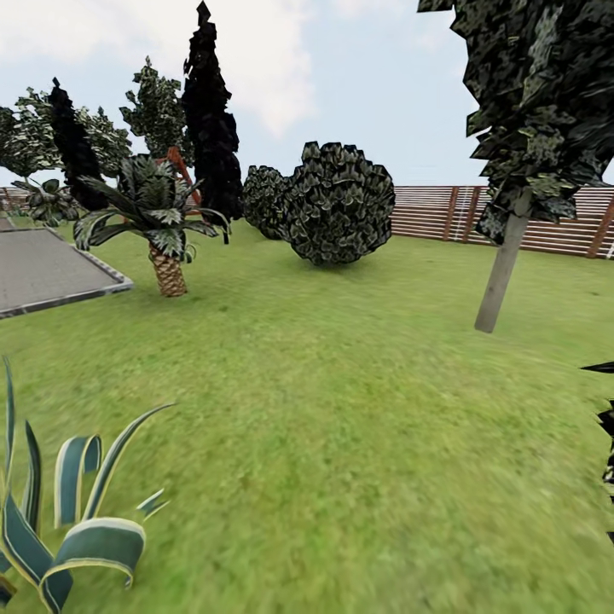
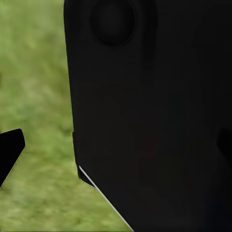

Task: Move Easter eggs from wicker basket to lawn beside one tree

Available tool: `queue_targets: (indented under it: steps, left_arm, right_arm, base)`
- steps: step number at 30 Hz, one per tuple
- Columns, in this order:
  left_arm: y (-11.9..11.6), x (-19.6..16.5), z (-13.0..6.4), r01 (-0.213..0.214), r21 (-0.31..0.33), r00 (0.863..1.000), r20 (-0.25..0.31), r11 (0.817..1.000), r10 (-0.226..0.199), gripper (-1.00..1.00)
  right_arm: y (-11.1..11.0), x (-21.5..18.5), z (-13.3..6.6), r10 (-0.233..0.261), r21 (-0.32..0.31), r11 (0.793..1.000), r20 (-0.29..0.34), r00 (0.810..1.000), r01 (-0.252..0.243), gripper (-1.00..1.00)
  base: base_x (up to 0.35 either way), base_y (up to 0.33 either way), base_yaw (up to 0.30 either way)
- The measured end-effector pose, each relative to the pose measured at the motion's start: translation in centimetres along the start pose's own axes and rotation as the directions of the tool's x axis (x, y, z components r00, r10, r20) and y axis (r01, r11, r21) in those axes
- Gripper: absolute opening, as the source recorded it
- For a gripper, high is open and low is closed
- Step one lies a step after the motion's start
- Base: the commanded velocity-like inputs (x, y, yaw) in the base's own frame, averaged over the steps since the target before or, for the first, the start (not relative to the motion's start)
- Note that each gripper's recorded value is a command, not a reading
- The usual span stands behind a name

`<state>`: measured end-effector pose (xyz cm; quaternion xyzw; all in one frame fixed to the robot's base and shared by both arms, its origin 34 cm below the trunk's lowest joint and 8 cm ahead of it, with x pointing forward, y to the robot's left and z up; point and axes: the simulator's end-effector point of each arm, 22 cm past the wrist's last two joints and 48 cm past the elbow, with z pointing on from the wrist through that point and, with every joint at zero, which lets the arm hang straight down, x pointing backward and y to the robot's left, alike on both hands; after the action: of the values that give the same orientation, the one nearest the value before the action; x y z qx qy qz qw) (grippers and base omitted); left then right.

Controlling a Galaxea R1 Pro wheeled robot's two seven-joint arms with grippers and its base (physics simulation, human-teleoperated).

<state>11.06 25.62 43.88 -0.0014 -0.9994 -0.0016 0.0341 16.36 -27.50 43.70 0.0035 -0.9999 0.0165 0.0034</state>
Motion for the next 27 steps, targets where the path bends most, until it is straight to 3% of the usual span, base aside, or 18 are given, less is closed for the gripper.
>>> queue_targets:
  steps: [27]
  left_arm:
    - [0.0,0.0,0.0,0.0,0.0,1.0,0.0,1.0,0.0,1.0]
  right_arm:
    - [0.0,-0.02,0.0,0.0,0.0,1.0,0.0,1.0,0.0,1.0]
  base:
    - [0.341,0.0,0.0]
